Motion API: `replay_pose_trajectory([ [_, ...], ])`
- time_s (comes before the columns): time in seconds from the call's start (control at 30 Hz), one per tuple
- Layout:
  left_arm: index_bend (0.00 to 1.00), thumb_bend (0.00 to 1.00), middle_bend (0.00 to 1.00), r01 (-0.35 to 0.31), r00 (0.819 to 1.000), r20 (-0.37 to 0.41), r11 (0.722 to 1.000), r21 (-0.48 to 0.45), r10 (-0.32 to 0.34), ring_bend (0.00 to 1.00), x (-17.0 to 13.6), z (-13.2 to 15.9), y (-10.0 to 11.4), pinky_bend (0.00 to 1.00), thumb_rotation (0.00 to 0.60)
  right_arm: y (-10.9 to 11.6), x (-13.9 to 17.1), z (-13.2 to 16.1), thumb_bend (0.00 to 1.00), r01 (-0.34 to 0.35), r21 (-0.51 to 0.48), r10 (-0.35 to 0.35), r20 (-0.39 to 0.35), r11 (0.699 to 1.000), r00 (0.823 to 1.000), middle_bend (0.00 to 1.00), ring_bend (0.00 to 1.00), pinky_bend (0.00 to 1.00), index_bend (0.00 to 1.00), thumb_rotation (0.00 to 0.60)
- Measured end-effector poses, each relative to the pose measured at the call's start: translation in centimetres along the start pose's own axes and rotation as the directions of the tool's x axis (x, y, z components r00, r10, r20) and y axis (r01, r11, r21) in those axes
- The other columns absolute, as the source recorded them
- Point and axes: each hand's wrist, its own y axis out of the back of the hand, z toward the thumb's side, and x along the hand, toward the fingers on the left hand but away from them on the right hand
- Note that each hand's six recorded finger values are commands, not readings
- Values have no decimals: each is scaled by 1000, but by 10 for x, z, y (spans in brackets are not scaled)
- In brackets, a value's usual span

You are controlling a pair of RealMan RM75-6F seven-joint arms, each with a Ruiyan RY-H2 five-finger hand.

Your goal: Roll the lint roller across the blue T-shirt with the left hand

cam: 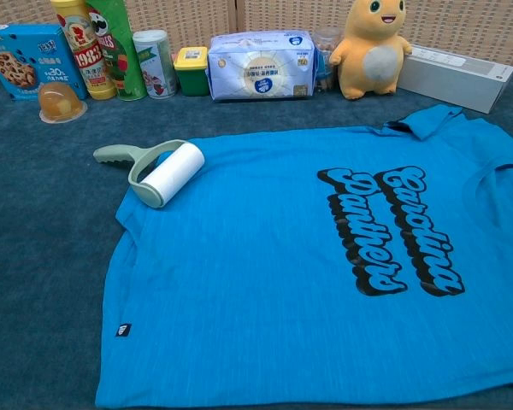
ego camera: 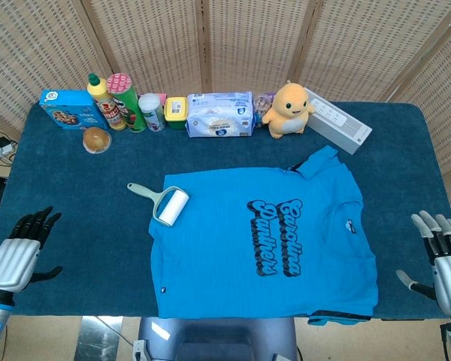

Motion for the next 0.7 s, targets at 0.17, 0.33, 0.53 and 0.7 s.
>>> replay_pose_trajectory([
  [0.17,0,0,0,6,999,32,1000,-13,-5,0,7,4,0,46,600,-2,-1,-2,0,-5,-2,5,9,1000,1000,0,0,0,0,600],
  [0.33,0,0,0,25,992,128,997,-75,-16,0,30,9,0,47,600,-7,-4,-2,0,-24,-1,24,13,1000,1000,0,0,0,0,600],
  [0.53,0,0,0,39,970,241,997,-73,-21,0,75,-7,2,46,600,-13,-13,-6,0,-26,10,25,42,1000,999,0,0,0,0,600],
  [0.7,0,0,0,55,945,323,998,-22,-45,0,120,-11,3,47,600,-25,-23,-11,0,-54,34,51,78,998,996,0,0,0,0,600],
])
